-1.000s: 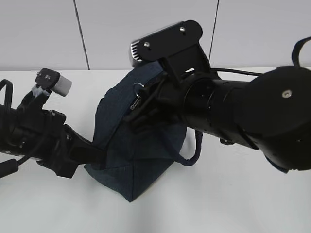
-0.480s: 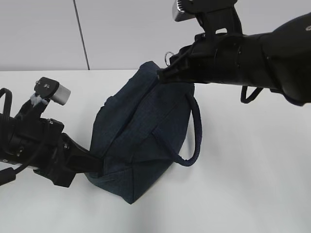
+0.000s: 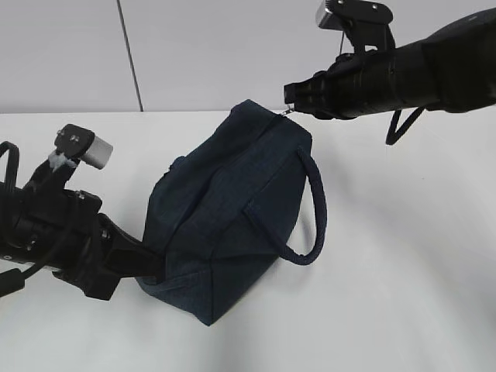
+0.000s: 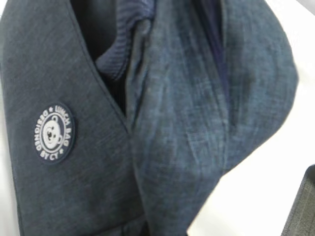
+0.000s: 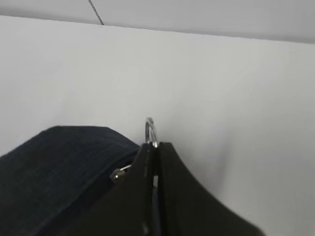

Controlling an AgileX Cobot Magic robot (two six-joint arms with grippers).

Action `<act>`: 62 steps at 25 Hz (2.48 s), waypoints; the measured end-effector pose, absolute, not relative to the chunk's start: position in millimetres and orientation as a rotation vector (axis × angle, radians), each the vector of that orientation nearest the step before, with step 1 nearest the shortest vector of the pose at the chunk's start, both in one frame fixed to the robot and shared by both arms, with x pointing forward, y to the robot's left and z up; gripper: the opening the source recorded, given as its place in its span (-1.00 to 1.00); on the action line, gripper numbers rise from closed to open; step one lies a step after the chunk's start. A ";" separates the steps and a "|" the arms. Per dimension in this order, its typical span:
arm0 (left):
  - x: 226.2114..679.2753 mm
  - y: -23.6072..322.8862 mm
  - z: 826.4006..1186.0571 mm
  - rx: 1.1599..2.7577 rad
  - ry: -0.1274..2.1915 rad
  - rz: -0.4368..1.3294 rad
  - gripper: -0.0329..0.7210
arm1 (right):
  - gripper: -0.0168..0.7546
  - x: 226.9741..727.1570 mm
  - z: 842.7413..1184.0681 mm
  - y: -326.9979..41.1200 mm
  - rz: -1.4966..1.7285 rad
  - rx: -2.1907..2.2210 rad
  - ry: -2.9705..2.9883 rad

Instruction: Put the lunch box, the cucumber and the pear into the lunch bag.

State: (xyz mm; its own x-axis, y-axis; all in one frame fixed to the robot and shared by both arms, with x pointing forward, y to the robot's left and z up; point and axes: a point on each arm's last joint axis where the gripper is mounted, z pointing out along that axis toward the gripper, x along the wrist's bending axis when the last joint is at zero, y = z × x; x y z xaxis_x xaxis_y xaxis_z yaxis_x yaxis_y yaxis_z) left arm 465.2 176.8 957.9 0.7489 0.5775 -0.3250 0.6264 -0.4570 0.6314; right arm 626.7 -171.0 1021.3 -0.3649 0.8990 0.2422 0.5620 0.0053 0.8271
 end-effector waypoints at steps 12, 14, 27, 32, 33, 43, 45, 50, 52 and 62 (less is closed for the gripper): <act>467.0 178.1 957.4 2.178 0.913 -0.051 -0.90 | -0.96 668.7 961.1 -204.9 1.602 1.957 1.867; 467.3 178.3 957.3 2.179 0.915 -0.048 -0.90 | -0.96 669.9 956.6 -204.7 1.609 1.985 1.853; 464.5 178.8 956.6 2.162 0.985 -0.099 -0.04 | 0.22 670.4 993.8 -205.7 1.695 1.710 1.895; 458.5 186.8 966.7 2.201 1.050 -0.050 0.08 | 0.42 658.7 1024.2 -206.2 1.662 1.541 1.958; 456.8 190.4 970.5 2.215 1.075 -0.016 0.09 | 0.42 654.2 1031.9 -206.5 1.640 1.506 1.983; 430.5 234.2 1017.8 2.147 1.453 0.387 -0.02 | 0.26 597.2 1048.5 -207.5 0.983 1.636 2.344; 424.6 244.0 1021.8 2.154 1.537 0.455 -0.02 | 0.25 582.3 1043.4 -207.6 0.842 1.720 2.338; 405.5 258.2 1043.3 2.051 1.598 0.588 -0.03 | 0.25 523.4 1038.7 -208.3 0.685 1.719 2.326; 390.8 262.7 1057.5 1.984 1.564 0.633 -0.03 | 0.25 494.7 1038.1 -211.5 0.702 1.712 2.315; 295.2 292.0 1087.4 1.824 1.500 0.716 -0.03 | 0.24 372.7 1058.9 -256.2 0.707 1.571 2.189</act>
State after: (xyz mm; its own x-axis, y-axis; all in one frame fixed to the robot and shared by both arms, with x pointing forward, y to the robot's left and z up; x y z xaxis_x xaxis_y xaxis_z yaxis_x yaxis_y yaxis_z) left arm 295.2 292.0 1087.4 0.1915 0.9815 0.0029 0.6195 -0.1232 0.7752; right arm 372.7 -256.2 1058.9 -0.3213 0.9470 0.0038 0.7702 0.2590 0.5828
